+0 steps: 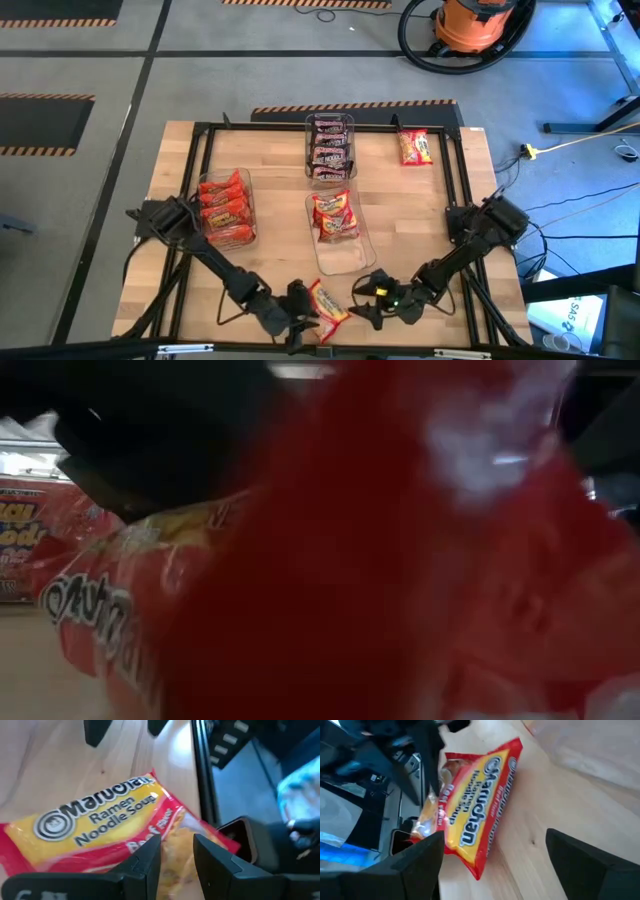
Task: Sort Maruchan noodles
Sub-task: Put the red noodle pack into the right transparent bin
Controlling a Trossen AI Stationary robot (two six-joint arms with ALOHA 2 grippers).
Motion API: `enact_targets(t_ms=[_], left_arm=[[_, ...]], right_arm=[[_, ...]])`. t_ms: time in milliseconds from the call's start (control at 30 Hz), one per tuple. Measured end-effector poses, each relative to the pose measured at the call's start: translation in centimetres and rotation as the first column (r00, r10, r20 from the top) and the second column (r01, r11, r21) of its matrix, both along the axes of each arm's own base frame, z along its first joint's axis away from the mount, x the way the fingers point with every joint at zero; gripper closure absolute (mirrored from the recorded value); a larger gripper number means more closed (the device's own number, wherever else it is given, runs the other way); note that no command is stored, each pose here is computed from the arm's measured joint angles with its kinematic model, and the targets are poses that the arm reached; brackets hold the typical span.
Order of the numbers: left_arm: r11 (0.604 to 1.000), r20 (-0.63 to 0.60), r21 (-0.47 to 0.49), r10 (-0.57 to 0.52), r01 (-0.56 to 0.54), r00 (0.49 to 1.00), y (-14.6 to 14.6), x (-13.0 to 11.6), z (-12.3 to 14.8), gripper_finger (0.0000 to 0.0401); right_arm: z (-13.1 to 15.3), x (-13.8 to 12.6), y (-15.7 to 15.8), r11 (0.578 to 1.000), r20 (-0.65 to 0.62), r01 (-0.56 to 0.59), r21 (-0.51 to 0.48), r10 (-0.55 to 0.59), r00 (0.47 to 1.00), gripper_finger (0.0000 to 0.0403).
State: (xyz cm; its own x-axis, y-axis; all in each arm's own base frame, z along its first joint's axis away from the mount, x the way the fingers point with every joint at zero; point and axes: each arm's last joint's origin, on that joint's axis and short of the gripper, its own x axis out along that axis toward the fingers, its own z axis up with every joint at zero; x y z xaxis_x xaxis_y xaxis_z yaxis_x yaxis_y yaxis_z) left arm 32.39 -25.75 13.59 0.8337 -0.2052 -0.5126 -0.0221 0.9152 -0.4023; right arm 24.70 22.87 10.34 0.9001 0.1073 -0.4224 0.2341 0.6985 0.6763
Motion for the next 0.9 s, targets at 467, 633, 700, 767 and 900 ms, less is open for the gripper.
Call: enact_targets(t_ms=[467, 633, 700, 767, 900], left_arm=[[0.996, -0.007, 0.017, 0.086, -0.086, 0.996, -2.3, -2.0, -1.7, 0.0294], [0.998, 0.011, 0.009, 0.059, -0.059, 0.998, -2.1, -1.7, -1.2, 0.0294], [0.999, 0.021, 0.019, 0.045, -0.045, 0.999, -2.0, -1.9, -0.3, 0.0294], [0.999, 0.05, 0.028, 0.04, -0.042, 0.998, -1.9, -2.0, 0.8, 0.0294], [0.999, 0.078, -0.004, 0.044, -0.043, 0.996, -2.0, -2.5, 2.8, 0.0294]], right_arm=[[-0.9, 5.5, 0.0, 0.999, -0.046, -0.028, 0.037, 0.03, 0.999, 0.0075], [-0.9, 6.1, -0.6, 0.999, -0.078, -0.028, 0.028, 0.03, 0.997, 0.0075], [-0.9, 6.1, -0.6, 0.999, -0.078, -0.028, 0.025, 0.03, 0.997, 0.0075], [-0.9, 6.1, -0.6, 0.999, -0.075, -0.033, 0.019, 0.034, 0.997, 0.0075], [-0.9, 6.0, -0.5, 0.999, -0.077, -0.037, 0.013, 0.038, 0.996, 0.0075]])
